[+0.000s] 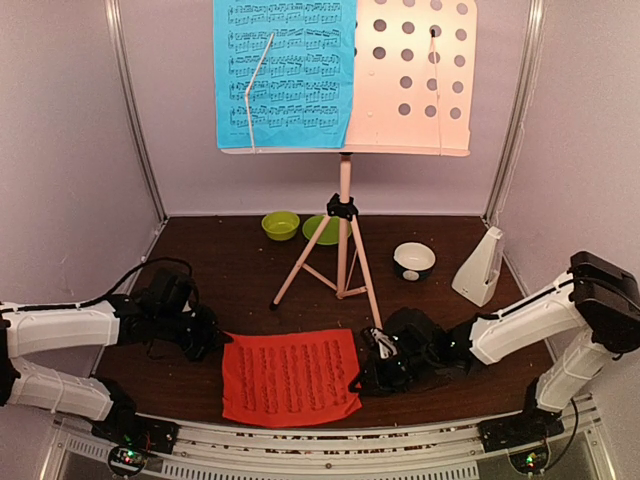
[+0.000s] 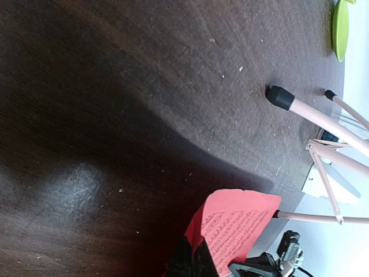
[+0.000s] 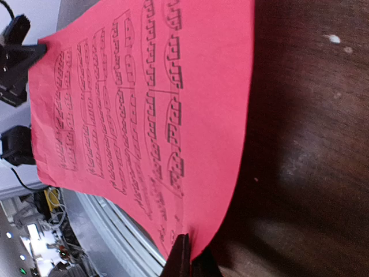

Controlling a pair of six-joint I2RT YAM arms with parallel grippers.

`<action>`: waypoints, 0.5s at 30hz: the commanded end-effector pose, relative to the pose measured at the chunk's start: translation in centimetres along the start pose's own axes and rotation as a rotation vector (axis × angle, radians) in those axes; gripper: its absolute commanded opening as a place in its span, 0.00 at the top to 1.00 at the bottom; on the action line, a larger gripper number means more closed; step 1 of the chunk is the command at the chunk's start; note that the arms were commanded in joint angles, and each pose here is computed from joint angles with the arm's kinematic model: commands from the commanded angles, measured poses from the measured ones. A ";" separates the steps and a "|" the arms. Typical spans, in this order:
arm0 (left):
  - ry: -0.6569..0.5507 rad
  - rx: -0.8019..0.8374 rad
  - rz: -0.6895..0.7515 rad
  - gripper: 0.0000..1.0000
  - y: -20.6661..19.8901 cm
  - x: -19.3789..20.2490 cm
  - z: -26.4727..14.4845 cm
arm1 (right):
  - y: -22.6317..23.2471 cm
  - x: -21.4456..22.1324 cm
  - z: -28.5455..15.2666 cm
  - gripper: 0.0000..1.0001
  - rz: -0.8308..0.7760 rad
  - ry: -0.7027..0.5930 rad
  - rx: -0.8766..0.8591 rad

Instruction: Set up the instrument practice props

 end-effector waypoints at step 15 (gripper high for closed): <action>-0.077 0.127 0.619 0.03 -6.0 -1.6 -4.4 | 7.6 0.3 -10.9 1.00 -0.600 -0.127 0.071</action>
Point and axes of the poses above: each gripper's point midway between its finger pads, its own z axis out along the fingers, its own y axis along the line the jaws close on, x = y × z, the point moved 7 cm from there along -z, back along the fingers, and after that the axes turned 8 degrees about z, right-handed, at the moved point
